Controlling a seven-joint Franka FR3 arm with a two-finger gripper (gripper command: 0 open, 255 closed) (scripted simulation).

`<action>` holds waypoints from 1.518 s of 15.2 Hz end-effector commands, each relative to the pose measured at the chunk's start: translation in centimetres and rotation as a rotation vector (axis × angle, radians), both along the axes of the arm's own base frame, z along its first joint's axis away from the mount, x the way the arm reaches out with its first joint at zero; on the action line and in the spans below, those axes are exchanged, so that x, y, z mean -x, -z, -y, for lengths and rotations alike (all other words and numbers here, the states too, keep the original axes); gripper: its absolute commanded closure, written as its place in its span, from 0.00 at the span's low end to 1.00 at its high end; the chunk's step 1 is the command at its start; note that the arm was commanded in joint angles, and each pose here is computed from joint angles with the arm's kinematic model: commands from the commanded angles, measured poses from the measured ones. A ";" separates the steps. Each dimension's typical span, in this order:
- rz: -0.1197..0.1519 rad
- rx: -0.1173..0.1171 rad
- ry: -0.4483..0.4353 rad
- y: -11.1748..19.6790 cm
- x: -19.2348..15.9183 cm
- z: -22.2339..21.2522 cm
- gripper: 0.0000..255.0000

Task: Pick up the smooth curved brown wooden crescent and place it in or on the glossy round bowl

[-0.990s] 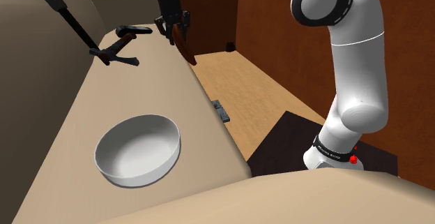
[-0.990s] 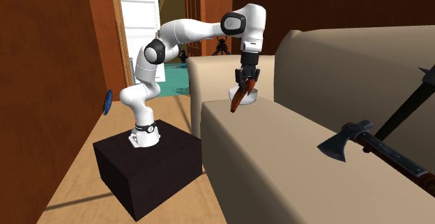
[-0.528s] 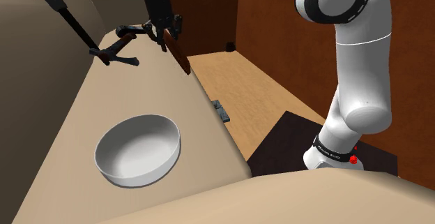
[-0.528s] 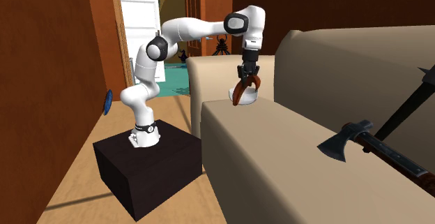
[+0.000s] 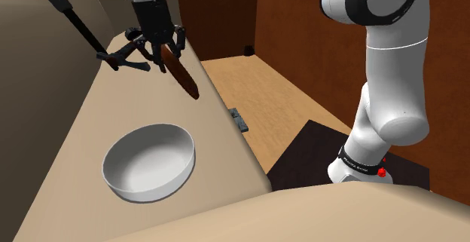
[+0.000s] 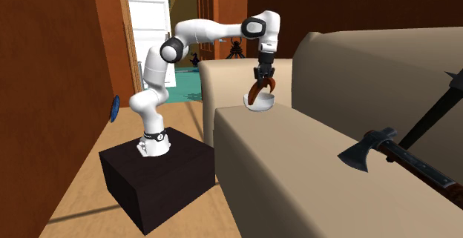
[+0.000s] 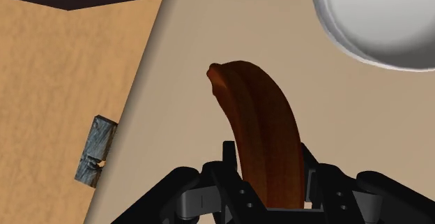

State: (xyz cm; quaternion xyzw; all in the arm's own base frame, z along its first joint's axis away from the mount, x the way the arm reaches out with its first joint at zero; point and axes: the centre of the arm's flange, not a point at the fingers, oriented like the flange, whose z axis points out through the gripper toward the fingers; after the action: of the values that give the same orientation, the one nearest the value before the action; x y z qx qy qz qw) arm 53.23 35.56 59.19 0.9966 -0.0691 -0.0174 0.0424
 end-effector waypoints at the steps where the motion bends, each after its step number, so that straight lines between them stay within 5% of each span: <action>1: 0.000 0.000 0.002 -0.2 1.3 -2.2 1.00; 16: 0.000 0.000 0.002 -0.2 11.9 -19.5 1.00; 23: 0.000 0.000 0.002 3.5 11.9 -19.5 1.00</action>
State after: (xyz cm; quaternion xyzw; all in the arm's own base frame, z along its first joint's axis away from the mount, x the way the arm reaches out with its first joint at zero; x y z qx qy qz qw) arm 41.46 55.07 56.19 0.9965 -0.0699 -0.0174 0.0428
